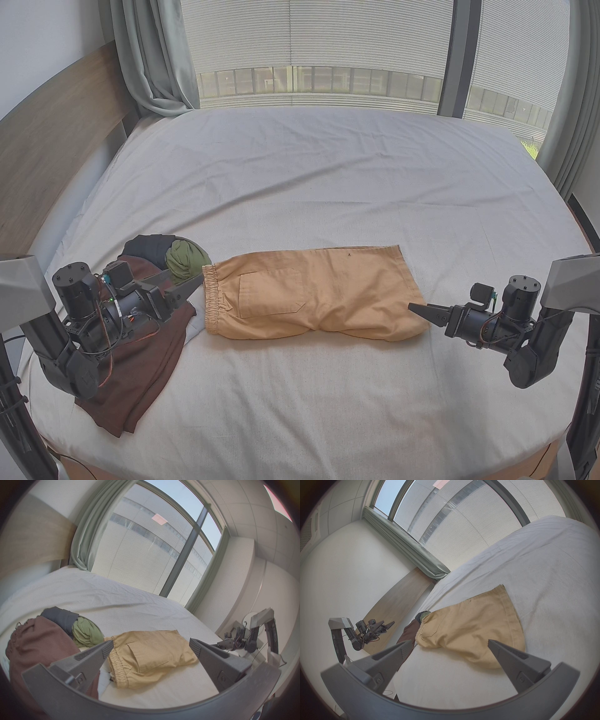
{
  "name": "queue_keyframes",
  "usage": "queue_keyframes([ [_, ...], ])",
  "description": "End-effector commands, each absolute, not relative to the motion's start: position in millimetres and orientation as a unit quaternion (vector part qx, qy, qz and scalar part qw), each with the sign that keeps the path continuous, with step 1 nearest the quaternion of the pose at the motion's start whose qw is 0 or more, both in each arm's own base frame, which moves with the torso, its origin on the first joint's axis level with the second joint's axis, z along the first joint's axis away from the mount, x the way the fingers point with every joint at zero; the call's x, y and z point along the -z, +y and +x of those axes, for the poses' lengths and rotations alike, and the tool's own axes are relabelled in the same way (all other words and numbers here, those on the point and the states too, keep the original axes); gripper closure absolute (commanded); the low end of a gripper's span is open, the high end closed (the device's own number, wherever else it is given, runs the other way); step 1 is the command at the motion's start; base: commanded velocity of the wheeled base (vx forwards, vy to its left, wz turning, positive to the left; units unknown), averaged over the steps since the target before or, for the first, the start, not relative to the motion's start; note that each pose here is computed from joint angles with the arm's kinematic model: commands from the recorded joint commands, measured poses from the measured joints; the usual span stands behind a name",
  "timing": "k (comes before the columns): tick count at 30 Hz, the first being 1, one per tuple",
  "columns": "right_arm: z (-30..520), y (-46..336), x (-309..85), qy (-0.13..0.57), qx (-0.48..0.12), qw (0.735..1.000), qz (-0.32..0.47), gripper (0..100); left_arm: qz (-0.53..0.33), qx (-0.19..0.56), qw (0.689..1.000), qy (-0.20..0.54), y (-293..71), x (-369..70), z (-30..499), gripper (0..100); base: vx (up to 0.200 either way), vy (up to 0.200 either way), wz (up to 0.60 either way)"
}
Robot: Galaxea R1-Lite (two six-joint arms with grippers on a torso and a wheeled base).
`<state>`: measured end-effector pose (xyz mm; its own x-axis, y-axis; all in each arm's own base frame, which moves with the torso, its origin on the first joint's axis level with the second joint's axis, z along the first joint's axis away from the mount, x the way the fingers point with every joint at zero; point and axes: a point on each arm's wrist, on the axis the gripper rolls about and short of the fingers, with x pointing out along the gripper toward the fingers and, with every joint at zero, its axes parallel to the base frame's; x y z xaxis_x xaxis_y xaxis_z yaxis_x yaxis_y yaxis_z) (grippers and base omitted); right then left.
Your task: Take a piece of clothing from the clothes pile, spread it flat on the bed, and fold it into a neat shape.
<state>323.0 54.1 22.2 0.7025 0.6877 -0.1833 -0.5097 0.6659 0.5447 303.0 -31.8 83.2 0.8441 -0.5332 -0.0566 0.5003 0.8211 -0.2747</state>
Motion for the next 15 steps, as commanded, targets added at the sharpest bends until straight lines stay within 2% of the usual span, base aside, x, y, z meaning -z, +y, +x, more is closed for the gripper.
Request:
queue_keyframes([
  [1, 323.3, 54.8, -5.1, 0.214, -0.329, 0.889, 0.237, 0, -0.120, 0.268, 0.954, 0.065, -29.3, -85.4, 296.7, 0, 0.000, 0.000, 0.00],
  [15, 329.3, 55.5, 25.8, 0.248, -0.318, 0.882, 0.245, 0, -0.124, 0.270, 0.952, 0.078, -30.2, -80.3, 294.1, 0, 0.000, 0.000, 0.00],
])
